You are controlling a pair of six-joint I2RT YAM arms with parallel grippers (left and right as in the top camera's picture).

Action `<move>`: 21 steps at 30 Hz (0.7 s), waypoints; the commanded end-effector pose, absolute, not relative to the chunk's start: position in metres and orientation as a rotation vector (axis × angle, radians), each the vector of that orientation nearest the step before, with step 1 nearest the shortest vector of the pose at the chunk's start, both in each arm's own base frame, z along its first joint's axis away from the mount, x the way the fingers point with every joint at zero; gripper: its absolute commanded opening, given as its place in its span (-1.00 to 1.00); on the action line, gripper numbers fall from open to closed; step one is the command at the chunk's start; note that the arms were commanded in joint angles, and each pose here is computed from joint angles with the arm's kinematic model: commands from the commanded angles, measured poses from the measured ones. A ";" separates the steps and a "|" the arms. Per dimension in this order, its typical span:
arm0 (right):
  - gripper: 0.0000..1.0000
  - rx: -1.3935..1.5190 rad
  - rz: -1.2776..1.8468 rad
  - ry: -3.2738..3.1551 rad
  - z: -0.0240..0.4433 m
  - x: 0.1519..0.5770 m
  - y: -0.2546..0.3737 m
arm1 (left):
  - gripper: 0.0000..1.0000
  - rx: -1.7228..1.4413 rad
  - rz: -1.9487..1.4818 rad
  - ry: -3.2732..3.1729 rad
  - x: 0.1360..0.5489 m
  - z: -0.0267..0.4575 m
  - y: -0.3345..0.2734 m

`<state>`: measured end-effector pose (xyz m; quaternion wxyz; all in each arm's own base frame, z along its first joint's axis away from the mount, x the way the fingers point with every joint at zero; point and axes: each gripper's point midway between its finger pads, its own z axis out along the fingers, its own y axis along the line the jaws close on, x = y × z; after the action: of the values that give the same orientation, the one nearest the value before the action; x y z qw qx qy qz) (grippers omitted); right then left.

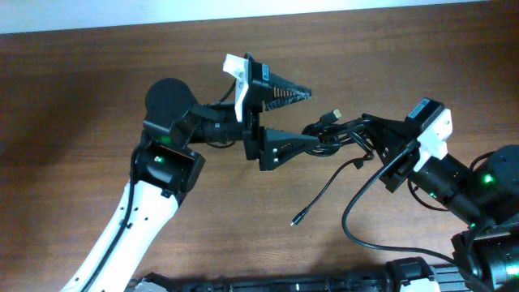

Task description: Untangle cables

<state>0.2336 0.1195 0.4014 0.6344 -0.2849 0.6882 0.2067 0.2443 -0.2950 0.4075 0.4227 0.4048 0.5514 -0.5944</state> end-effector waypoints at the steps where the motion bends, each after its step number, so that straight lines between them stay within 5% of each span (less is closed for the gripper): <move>1: -0.92 -0.658 0.493 1.546 0.410 0.229 0.122 | 0.97 1.011 -1.507 1.379 0.240 0.413 -0.295; 6: -0.92 -0.658 0.493 1.546 0.410 0.230 0.122 | 0.50 1.013 -1.508 1.379 0.240 0.413 -0.295; 16: -0.92 -0.659 0.489 1.534 0.413 0.230 0.122 | 0.78 1.062 -1.544 1.362 0.227 0.412 -0.302; 21: -0.92 -0.659 0.488 1.532 0.413 0.230 0.122 | 0.67 1.086 -1.539 1.341 0.222 0.412 -0.306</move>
<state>0.2332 0.1205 0.4049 0.6394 -0.2885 0.6818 0.2077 0.2281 -0.3055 0.4072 0.3974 0.4157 0.5442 -0.6109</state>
